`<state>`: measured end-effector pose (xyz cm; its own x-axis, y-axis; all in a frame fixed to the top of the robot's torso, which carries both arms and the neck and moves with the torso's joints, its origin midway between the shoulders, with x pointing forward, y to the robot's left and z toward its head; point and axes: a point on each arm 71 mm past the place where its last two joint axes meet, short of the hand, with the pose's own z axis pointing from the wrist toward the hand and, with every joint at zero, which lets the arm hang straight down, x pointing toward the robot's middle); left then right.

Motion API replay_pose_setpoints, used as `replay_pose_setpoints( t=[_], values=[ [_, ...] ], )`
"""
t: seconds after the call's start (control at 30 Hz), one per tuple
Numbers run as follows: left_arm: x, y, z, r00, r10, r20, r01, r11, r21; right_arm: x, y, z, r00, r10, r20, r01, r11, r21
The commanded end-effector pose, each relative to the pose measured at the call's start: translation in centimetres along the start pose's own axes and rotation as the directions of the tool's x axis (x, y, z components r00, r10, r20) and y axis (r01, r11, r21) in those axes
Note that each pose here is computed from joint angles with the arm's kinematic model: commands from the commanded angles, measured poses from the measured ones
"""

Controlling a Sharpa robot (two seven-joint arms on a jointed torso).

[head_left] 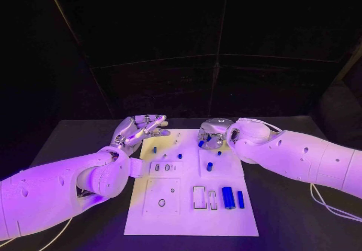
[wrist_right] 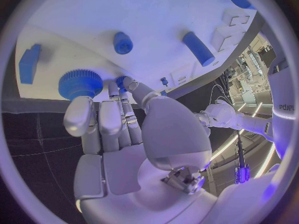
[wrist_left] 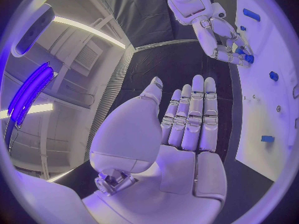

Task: Assemble the parts on the task board

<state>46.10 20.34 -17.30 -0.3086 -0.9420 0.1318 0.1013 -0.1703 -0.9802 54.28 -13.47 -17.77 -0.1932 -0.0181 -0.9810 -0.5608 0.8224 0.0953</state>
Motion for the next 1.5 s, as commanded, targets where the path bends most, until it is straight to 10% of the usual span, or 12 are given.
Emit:
replay_pose_setpoints(
  t=[0.03,0.8,1.5],
  values=[
    [0.13,-0.19,0.03,1.000,-0.002,-0.015,0.002,1.000,0.009,0.0,0.1,0.2,1.000,-0.009,-0.021,0.009,1.000,0.001],
    [-0.29,-0.28,0.14,1.000,0.004,-0.008,-0.004,1.000,0.012,-2.0,1.2,0.4,0.968,0.033,0.250,-0.029,0.999,-0.023],
    [-0.03,-1.10,0.46,1.000,0.003,-0.020,-0.003,1.000,0.027,-2.5,3.1,4.1,0.977,0.038,0.210,-0.035,0.999,-0.019]
  ],
)
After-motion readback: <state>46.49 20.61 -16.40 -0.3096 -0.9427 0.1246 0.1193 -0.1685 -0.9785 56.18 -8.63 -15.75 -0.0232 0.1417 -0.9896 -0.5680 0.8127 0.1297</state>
